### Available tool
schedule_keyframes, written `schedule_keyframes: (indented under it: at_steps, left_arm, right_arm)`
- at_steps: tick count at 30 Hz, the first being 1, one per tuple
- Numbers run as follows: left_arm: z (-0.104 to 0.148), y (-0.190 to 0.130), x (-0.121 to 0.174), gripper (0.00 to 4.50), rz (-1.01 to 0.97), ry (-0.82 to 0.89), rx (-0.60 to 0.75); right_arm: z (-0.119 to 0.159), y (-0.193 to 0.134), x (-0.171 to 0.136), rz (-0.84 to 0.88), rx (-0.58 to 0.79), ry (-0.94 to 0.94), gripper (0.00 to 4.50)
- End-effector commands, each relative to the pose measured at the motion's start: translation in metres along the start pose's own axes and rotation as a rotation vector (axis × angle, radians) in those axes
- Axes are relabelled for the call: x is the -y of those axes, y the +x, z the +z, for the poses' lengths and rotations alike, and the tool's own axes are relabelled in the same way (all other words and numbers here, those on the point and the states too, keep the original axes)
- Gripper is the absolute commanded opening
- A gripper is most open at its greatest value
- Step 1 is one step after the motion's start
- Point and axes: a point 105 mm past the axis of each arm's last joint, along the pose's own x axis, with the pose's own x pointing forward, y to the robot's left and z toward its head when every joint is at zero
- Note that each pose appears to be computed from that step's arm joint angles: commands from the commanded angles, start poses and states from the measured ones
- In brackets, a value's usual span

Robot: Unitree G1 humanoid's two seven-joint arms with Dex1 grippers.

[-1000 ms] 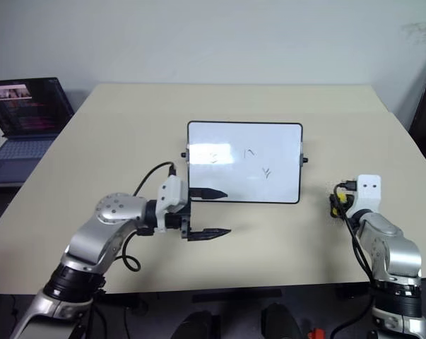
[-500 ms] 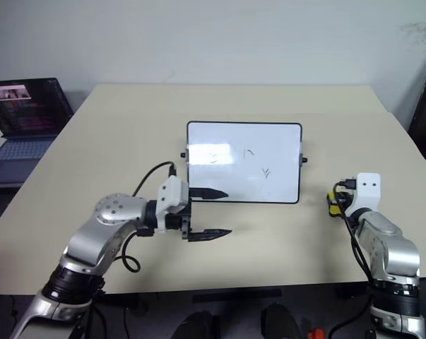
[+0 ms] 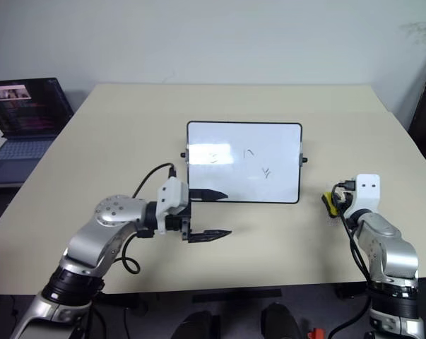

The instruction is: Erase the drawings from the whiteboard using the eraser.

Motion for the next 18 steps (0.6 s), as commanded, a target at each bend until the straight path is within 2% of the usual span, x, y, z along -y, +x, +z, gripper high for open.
schedule_keyframes:
  at_steps: [1,3,8,18]
  left_arm:
    - [0.011,-0.001,0.003,4.5,-0.007,0.048,0.021]
    - [0.011,-0.001,0.003,4.5,-0.009,0.048,0.021]
    - [0.012,0.001,0.003,4.5,-0.014,0.049,0.024]
    - [0.012,0.001,0.004,4.5,-0.018,0.049,0.023]
  right_arm:
    - [0.016,-0.007,-0.011,0.04,0.05,0.004,3.45]
    - [0.015,-0.007,-0.014,0.048,0.038,0.01,4.15]
    - [0.009,-0.006,-0.016,0.059,0.014,0.001,4.15]
    - [0.002,-0.004,-0.001,0.058,-0.019,-0.026,4.15]
